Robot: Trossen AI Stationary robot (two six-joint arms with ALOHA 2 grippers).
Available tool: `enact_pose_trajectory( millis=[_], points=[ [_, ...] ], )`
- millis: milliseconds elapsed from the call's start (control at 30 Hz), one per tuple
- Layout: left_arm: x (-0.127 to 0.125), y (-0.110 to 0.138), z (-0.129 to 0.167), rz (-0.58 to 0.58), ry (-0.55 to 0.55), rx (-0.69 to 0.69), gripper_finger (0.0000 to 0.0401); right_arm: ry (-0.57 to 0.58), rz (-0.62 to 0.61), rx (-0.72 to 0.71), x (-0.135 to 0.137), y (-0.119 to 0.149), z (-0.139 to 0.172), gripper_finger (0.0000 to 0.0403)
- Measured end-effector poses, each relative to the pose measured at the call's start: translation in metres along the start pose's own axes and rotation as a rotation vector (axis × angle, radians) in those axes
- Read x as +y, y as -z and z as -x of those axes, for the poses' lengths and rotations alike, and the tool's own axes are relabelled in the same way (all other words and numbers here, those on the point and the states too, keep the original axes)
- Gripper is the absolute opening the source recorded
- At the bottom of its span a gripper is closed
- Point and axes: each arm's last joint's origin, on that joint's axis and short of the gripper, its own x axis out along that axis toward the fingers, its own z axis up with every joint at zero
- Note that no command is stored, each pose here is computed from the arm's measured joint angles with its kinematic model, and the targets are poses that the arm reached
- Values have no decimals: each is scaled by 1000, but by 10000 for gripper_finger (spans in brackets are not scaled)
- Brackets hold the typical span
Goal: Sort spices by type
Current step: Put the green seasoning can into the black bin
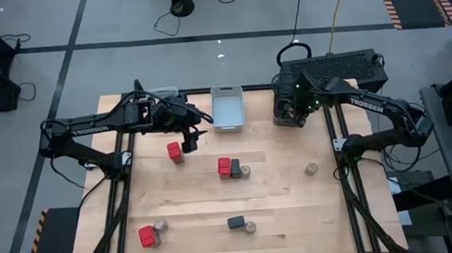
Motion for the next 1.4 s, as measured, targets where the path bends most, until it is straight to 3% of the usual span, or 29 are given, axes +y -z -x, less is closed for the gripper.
enact_pose_trajectory(
  millis=[300,667,967,1400],
  points=[
    [0,2,0,-1,3,21,268,36,21,50,-1,-5,-16,0],
    [0,2,0,-1,3,19,268,66,91,-68,-3,-18,-18,0],
    [0,2,0,-1,3,19,268,65,132,-49,-2,-16,-17,0],
    [0,1,0,-24,2,14,268,119,73,-2,-4,-14,-21,0]
  ],
)
